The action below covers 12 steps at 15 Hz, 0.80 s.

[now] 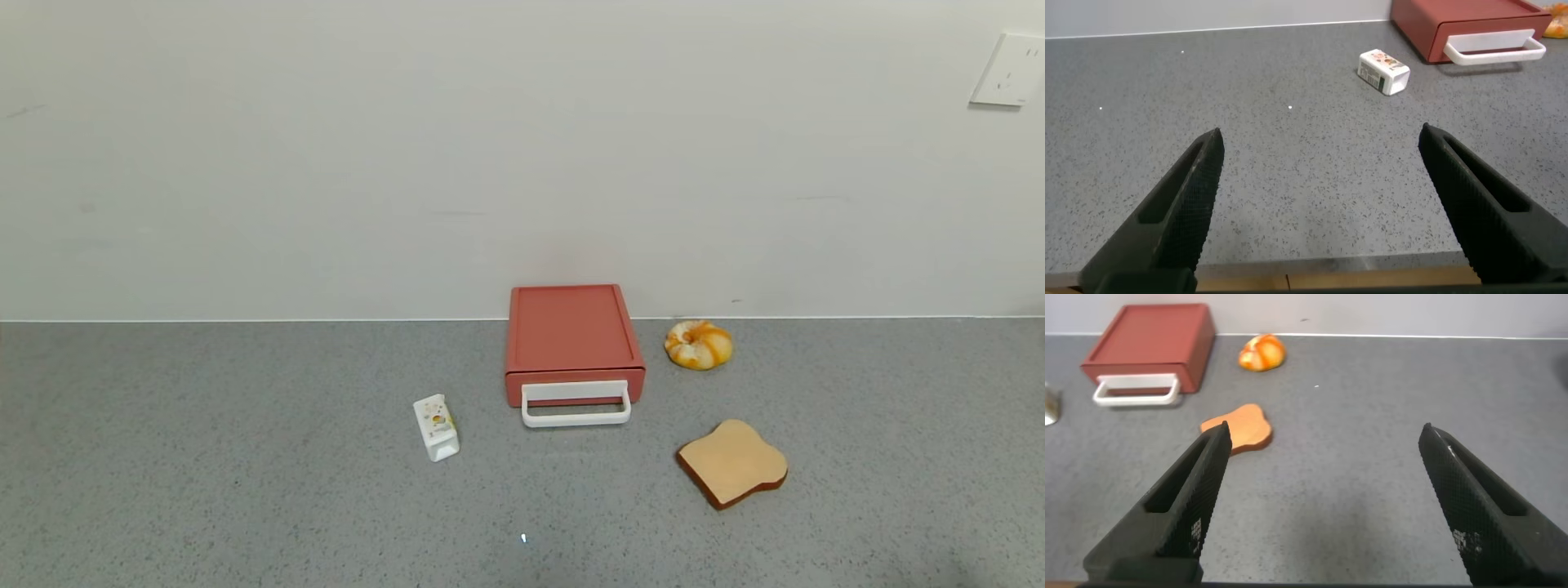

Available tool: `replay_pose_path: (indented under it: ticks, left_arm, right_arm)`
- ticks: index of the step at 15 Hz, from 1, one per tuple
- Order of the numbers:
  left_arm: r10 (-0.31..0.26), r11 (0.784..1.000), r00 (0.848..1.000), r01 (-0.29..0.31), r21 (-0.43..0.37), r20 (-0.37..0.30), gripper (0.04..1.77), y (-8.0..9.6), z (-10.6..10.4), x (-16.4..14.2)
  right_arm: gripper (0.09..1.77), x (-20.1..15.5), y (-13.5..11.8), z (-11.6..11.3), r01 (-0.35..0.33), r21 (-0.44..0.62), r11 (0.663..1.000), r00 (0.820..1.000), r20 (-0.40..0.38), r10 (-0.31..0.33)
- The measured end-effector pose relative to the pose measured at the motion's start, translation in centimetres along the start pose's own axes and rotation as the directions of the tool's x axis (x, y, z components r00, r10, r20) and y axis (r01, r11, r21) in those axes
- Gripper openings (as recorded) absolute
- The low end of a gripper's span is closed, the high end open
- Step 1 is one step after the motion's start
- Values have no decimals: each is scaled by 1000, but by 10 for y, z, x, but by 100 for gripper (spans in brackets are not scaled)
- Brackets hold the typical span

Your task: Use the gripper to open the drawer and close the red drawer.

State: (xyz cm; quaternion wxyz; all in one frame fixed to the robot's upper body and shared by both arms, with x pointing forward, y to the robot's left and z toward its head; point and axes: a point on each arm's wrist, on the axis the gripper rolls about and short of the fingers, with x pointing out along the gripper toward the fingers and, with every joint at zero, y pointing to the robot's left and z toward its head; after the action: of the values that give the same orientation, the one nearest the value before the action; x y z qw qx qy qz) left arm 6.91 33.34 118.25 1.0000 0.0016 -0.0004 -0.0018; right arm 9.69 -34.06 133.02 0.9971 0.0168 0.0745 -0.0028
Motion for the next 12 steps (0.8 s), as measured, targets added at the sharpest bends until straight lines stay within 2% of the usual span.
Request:
replay_pose_path:
  ticks: [2,4,5,8,12]
  left_arm:
    - [0,1000,1000,0,0,1,172,0,0,0]
    - [0,1000,1000,0,-2,1,172,0,0,0]
    - [0,1000,1000,0,-3,2,172,0,0,0]
    - [0,1000,1000,0,-4,2,172,0,0,0]
    - [1,1000,1000,-1,-4,1,172,0,0,0]
  right_arm:
    - [169,-13,-3,-9,88,-13,996,996,34,-88]
    - [170,-25,-4,-18,172,-52,984,983,71,-168]
    - [170,-29,-3,-24,186,-70,980,980,88,-179]
    - [170,-40,-1,-45,109,-97,989,987,130,-96]
    - [170,-45,0,-66,55,-101,993,983,178,-37]
